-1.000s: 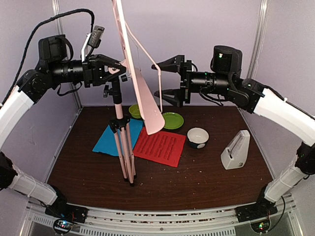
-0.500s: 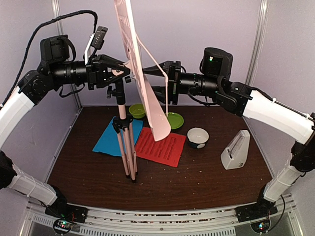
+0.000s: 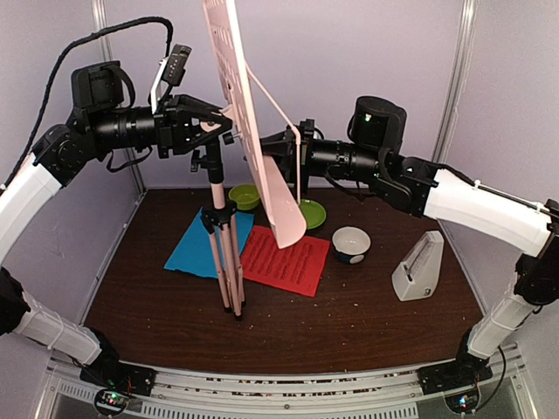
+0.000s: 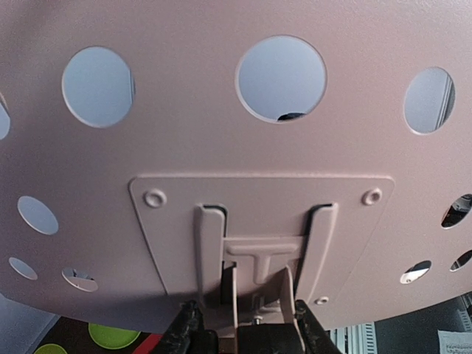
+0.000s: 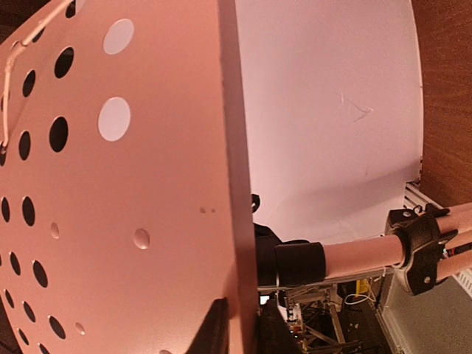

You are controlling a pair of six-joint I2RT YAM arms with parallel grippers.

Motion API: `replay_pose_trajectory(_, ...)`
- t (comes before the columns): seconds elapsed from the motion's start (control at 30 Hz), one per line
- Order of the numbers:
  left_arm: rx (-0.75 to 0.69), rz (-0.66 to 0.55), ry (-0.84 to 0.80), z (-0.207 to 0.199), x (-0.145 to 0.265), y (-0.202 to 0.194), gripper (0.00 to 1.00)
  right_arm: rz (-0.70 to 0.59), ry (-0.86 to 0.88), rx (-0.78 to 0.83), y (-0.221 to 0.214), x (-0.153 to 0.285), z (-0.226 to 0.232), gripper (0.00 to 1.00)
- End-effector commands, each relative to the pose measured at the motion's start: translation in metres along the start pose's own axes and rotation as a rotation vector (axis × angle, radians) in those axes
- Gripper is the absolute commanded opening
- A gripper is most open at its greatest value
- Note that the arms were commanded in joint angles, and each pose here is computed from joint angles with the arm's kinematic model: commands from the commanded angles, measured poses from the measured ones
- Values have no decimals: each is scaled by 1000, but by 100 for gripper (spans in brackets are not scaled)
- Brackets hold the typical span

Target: Set up the instrument practice props

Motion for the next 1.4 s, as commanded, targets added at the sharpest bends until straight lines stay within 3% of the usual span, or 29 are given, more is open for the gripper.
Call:
replay_pose_trajectory(0.0, -238, -264, 16, -12, 19, 57, 0, 34, 108, 46, -10, 1, 15, 6)
replay_pose_trajectory(0.07, -239, -259, 25, -12, 19, 57, 0, 27, 111, 41, -9, 2, 13, 0)
replay_pose_trajectory(0.27, -230, -230, 60, -8, 17, 53, 3, 33, 153, 47, -6, 1, 17, 0)
replay_pose_trajectory(0.37, -219, -212, 92, -7, 19, 51, 30, 29, 183, 54, -5, 2, 21, 0)
replay_pose_trajectory(0.43, -219, -205, 115, -8, 22, 50, 41, 24, 211, 56, -4, 4, 25, 0)
replay_pose_trajectory(0.53, -223, -188, 149, -11, 28, 46, 49, 16, 257, 64, -3, 7, 32, 0)
replay_pose_trajectory(0.7, -216, -161, 227, -15, 40, 40, 71, 6, 299, 72, -1, 10, 36, 0)
replay_pose_trajectory(0.9, -194, -142, 315, -21, 55, 32, 87, -18, 333, 78, 1, 14, 38, 0)
replay_pose_trajectory(1.07, -148, -112, 461, -30, 79, 10, 91, -29, 378, 91, 0, 19, 46, 0)
replay_pose_trajectory(1.23, -16, -7, 592, -37, 94, -65, 86, -26, 416, 118, -2, 19, 55, 0)
replay_pose_trajectory(1.37, 108, 3, 664, -48, 106, -117, 79, -26, 436, 126, -2, 19, 57, 0)
Point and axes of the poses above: each gripper's point midway between its finger pads, its own x axis back along the fingers, its own z axis along the line the jaws close on, y = z × x, the point moved 10 cm from there along x, back along the fingers, and after that the axes turned 7 degrees about -x, right-handed, at the moved point
